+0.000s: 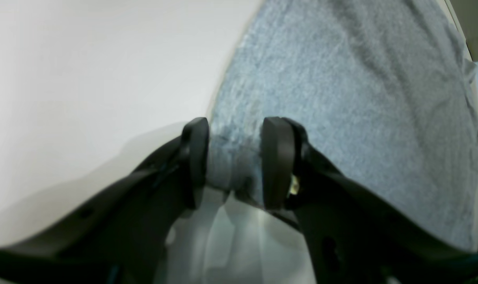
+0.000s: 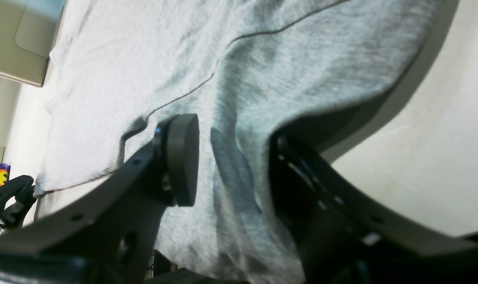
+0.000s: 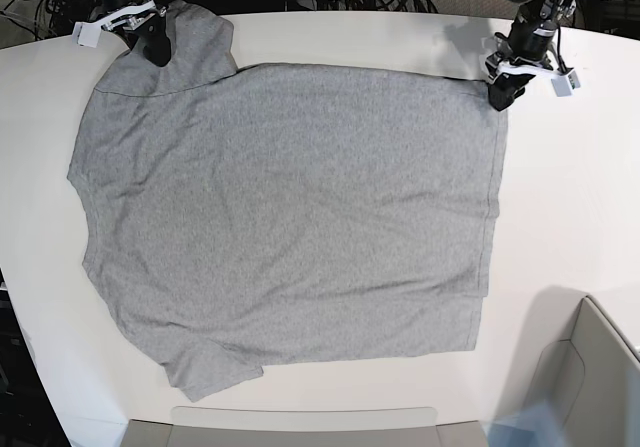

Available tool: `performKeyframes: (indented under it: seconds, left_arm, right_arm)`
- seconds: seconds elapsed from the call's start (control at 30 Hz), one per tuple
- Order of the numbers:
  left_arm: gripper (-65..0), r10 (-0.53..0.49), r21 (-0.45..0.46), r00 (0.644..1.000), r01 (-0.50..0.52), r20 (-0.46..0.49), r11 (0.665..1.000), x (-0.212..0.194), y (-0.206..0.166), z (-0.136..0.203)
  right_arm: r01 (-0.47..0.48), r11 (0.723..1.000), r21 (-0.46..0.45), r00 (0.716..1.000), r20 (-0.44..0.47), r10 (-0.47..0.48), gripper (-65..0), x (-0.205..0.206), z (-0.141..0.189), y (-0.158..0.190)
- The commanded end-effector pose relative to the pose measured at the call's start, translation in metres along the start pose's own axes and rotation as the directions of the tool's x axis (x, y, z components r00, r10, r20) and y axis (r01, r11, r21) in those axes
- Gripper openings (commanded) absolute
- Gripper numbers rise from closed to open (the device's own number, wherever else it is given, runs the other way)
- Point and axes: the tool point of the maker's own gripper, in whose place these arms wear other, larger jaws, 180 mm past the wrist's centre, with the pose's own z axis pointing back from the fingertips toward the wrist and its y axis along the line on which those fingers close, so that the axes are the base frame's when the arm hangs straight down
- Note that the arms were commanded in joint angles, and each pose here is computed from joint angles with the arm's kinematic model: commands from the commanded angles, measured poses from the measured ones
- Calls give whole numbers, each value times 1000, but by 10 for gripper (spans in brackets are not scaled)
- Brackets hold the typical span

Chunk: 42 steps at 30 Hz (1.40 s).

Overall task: Fold the T-shirt properly
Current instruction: 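Lower both grippers and pinch the shoulder corners of the grey T-shirt, then lift the shoulder edge with both grippers and pull it over the shirt body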

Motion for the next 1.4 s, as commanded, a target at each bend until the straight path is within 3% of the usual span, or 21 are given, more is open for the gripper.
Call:
performKeyframes:
  seconds: [0.0,0.37,0.53,0.67,0.93,1.03,1.13,1.2,1.3,1.37]
  left_arm:
    - [-417,-3,24,997,5,-80,1000,-15,6,2]
    - [-418,-10,25,983,15,-181,1000,-20,6,-9]
    - [-418,-124,87,970,145,-210,986,-25,34,-2]
    - [-418,-143,103,960,172,-240,980,-38,44,7]
    - [-418,-159,0,939,167,-306,986,-74,5,-10]
    - [-470,-169,-22,934,171,-316,985,-79,-3,-13]
    - [-591,-164,-24,936,165,-311,986,-76,-4,-15]
    - [-650,-166,-22,937,167,-308,986,-74,-4,-15]
    - [-650,-167,-21,937,169,-308,985,-74,-3,-15]
    - [-650,-165,-19,936,167,-310,986,-75,-2,-14]
  right_arm:
    - [-13,999,-39,999,-43,11,-403,-8,6,-9]
    - [-14,999,-34,999,-41,13,-403,-6,5,-7]
    - [-14,999,-40,999,-45,12,-403,-8,6,-9]
    - [-14,999,-41,999,-46,12,-403,-9,7,-10]
    - [-12,999,-31,999,-44,11,-403,-8,5,-6]
    - [-12,999,-32,999,-45,11,-404,-8,5,-6]
    - [-13,999,-32,999,-47,12,-407,-8,6,-7]
    - [-15,999,-32,999,-46,14,-461,-8,6,-7]
    - [-16,999,-29,999,-40,15,-601,-6,4,-6]
    - [-22,999,-28,999,-42,21,-650,-5,4,-7]
